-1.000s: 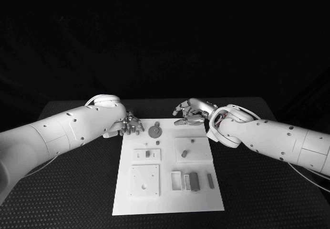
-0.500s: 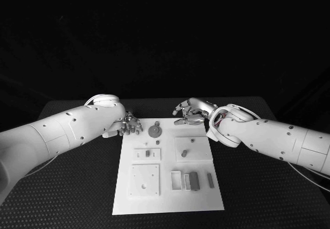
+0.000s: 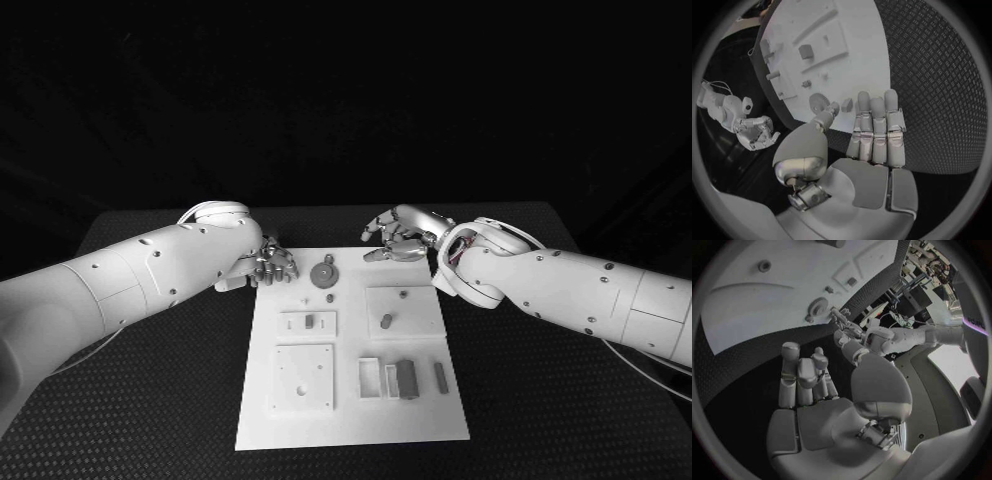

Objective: Assemble the parts on the task board

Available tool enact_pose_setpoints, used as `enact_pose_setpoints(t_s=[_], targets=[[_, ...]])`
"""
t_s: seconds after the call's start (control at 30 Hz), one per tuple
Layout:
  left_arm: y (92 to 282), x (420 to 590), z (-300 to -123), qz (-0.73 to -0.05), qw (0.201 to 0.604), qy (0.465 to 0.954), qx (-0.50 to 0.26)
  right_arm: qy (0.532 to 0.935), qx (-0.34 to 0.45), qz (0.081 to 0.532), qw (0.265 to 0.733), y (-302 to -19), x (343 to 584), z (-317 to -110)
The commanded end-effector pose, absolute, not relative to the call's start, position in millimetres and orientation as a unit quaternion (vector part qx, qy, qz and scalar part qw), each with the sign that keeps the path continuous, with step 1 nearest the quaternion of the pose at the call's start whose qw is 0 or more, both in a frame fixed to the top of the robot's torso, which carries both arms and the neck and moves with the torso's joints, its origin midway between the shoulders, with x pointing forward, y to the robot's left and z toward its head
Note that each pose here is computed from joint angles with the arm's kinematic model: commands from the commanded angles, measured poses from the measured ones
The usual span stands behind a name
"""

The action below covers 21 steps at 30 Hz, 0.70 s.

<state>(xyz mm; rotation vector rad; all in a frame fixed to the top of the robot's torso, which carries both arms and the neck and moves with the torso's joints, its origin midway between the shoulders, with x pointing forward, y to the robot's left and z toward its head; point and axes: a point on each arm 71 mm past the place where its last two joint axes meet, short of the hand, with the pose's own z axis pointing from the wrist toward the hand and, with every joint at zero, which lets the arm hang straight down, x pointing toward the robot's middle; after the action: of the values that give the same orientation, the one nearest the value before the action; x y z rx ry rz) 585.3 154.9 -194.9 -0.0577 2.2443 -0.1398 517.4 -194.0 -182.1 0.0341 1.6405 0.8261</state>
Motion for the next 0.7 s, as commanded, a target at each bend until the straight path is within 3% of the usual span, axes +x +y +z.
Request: enact_pose_setpoints(t_s=[0.03,0.7], targets=[[151.4,584.4,-196.3,-0.068,0.428,0.901,-0.024,0.713,0.011,0.359,0.602,-192.8,516.8,-182.5],[154.1,585.3,-196.6,-0.089,0.422,0.901,-0.055,0.716,0.011,0.358,0.599,-192.8,516.9,-183.1]])
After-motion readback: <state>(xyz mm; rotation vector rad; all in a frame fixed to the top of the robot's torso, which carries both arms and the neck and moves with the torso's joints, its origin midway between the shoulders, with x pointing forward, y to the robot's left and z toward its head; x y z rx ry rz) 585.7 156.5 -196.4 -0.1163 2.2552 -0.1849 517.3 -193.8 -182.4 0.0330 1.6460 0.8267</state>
